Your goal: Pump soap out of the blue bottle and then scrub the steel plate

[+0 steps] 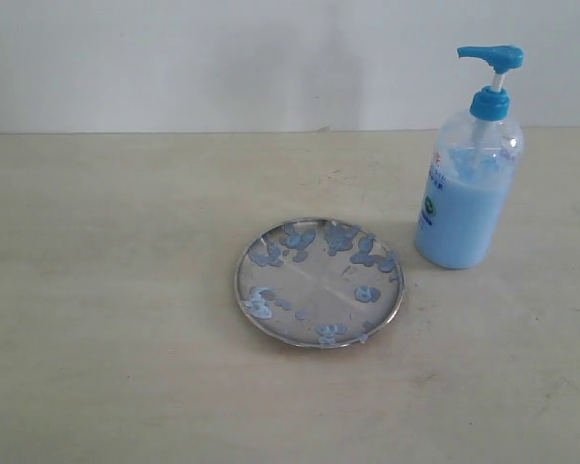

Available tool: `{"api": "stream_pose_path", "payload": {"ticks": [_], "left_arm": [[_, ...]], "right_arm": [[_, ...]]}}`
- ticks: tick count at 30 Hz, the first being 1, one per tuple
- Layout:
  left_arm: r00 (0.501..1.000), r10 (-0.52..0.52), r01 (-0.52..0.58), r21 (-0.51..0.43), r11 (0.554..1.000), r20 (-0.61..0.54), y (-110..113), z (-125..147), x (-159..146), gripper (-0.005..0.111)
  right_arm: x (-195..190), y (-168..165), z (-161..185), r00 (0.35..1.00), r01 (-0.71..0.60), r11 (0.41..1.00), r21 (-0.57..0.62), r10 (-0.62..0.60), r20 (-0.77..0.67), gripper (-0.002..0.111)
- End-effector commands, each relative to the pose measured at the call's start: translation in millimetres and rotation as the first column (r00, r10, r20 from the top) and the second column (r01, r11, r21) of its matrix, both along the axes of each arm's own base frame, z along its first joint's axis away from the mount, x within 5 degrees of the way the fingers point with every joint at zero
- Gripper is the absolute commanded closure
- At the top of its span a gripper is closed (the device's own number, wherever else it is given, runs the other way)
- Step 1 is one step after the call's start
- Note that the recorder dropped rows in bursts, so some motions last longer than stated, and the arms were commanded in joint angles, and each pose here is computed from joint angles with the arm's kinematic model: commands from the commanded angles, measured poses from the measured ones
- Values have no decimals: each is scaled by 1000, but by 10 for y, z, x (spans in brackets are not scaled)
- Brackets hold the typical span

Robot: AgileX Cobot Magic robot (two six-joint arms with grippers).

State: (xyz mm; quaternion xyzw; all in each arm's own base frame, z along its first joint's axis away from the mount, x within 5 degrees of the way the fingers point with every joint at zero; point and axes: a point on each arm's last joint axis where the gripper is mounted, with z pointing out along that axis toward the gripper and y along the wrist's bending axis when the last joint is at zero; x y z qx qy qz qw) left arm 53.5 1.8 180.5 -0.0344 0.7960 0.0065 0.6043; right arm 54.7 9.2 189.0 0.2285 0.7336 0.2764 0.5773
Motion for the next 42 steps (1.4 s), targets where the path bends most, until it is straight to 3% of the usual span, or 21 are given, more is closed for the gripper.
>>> {"api": "stream_pose_path", "payload": {"ticks": [1,17,20,22,24,26,29,32,36,42], "left_arm": [[1000,-7,7,18,1000,14,-2,15,0,102],[1000,-7,6,24,1000,27,-1,27,3,102],[1000,-7,6,24,1000,27,-1,27,3,102],[1000,-7,6,24,1000,27,-1,27,3,102],[1000,-7,6,24,1000,27,-1,27,3,102],[1000,-7,6,24,1000,27,-1,27,3,102],[1000,-7,6,24,1000,27,-1,27,3,102],[1000,-7,6,24,1000,27,-1,27,3,102],[1000,-8,7,28,1000,27,-1,27,3,102],[1000,-8,7,28,1000,27,-1,27,3,102]], "right_arm": [[-3,-2,9,1000,-1,1000,-7,1,13,107],[-3,-2,9,1000,0,1000,-4,0,12,107],[-3,-27,-11,996,80,975,208,-72,-46,107],[3,-40,17,995,99,966,241,-97,-20,107],[17,-66,130,985,106,981,162,-126,121,107],[11,-102,270,941,168,983,-70,-139,308,107],[-3,-163,336,903,318,854,-412,-140,406,107],[15,-133,220,952,240,843,-481,-107,288,107],[-14,-90,-79,995,61,904,-423,-88,-44,107],[-11,-131,-58,994,85,851,-519,-109,-15,107]]}}
